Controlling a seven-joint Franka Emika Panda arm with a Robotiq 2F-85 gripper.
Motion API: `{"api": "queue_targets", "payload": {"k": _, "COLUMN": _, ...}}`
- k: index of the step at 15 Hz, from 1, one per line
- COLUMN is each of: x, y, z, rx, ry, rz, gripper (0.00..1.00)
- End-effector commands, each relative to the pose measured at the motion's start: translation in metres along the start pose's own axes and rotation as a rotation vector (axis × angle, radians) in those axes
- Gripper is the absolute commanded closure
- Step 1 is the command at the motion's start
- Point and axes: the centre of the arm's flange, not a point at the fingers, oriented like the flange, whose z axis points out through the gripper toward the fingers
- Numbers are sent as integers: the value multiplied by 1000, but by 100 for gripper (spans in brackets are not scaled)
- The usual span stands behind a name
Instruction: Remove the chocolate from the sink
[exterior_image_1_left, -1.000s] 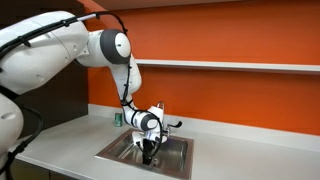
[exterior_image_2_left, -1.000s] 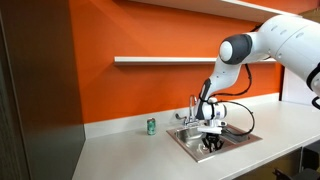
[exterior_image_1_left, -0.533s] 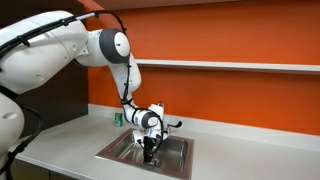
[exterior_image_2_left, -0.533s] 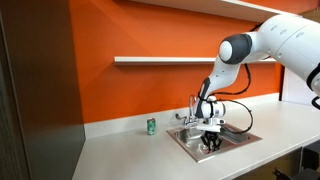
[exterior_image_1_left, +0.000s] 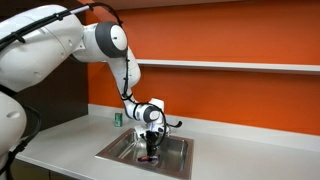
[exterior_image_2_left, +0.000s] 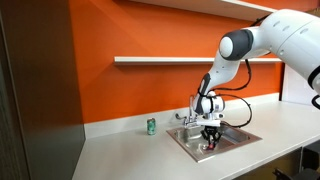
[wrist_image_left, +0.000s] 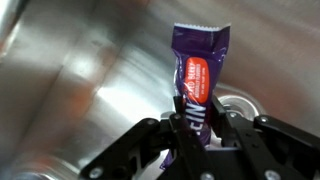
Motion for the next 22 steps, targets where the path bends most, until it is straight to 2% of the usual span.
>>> {"api": "queue_targets", "payload": {"k": 1, "x": -12, "y": 7, "z": -32, "rx": 1, "ry": 20, "rz": -89, "gripper": 93}}
{"api": "queue_targets", "payload": {"k": 6, "x": -27, "y": 8, "z": -52, "rx": 38, "ry": 44, "rz": -331, "gripper": 93}}
{"api": "queue_targets", "payload": {"k": 8, "x": -36, "y": 7, "z": -61, "rx": 43, "ry": 82, "rz": -433, "gripper": 93}}
{"api": "queue_targets", "payload": {"k": 14, "x": -70, "y": 5, "z": -86, "rx": 68, "ry": 121, "rz": -740, "gripper": 93}}
{"api": "queue_targets", "payload": {"k": 22, "x": -124, "y": -4, "z": -127, "rx": 83, "ry": 149, "rz": -1014, "gripper": 93}}
